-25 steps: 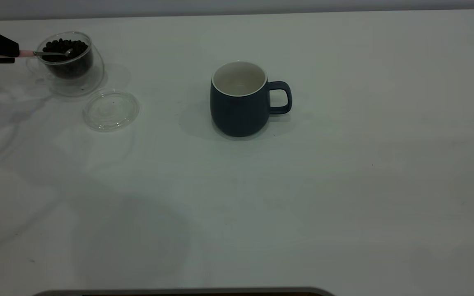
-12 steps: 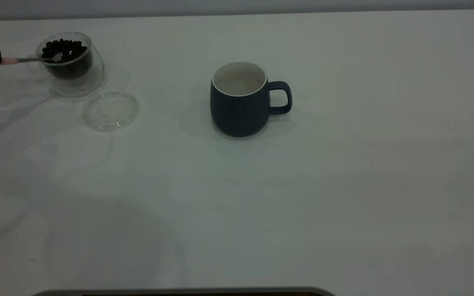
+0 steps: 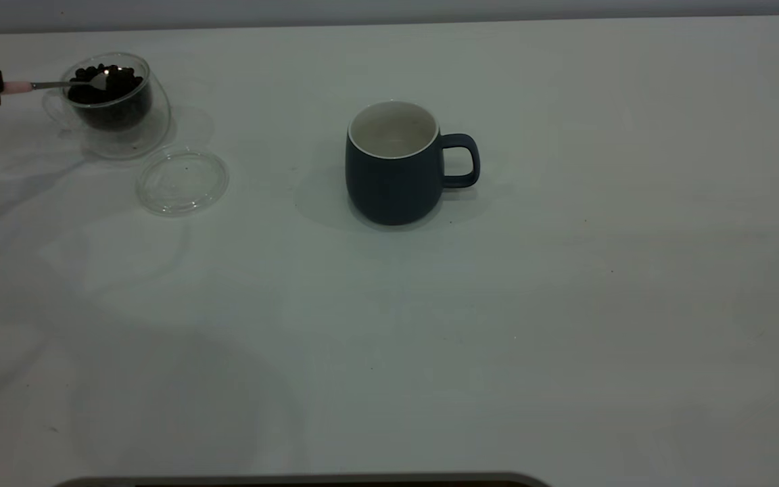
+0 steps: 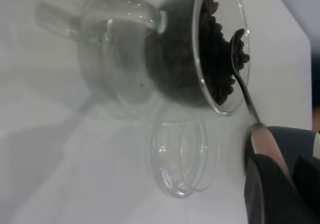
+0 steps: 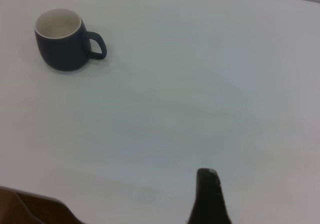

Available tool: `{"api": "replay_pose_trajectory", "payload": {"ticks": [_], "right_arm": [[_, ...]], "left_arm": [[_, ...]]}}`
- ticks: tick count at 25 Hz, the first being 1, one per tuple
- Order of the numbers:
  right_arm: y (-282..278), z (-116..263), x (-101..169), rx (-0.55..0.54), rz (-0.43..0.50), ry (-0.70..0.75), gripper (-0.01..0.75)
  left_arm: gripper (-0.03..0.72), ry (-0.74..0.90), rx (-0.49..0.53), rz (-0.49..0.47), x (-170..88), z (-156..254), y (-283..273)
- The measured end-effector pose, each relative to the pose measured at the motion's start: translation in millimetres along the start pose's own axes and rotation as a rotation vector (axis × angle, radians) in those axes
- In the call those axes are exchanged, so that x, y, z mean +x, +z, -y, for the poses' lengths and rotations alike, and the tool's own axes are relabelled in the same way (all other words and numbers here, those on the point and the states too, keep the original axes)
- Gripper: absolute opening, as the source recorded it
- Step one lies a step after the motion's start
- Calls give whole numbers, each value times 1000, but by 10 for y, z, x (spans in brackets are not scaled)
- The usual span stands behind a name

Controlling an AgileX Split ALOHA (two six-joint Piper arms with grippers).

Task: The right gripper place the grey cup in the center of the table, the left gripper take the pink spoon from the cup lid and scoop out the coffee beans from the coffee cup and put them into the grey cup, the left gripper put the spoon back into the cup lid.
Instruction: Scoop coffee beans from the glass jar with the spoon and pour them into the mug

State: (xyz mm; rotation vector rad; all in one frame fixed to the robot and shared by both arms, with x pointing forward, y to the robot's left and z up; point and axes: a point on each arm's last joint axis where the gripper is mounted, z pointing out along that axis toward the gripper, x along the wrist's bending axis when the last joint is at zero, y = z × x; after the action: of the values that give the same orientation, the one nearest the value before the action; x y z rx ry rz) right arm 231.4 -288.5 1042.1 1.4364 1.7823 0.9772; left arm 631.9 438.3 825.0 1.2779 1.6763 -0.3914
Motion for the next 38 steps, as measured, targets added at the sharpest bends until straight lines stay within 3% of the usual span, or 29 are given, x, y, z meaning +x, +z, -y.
{"api": "replay_pose_trajectory", "payload": {"ticks": [20,38], "right_arm": [[0,1,2,1,-2,1,588],[0,1,2,1,-2,1,588]], "left_arm": [[129,-40,-27,123,29,11,-264],[129,-66,-23,127,25,11,-265]]}}
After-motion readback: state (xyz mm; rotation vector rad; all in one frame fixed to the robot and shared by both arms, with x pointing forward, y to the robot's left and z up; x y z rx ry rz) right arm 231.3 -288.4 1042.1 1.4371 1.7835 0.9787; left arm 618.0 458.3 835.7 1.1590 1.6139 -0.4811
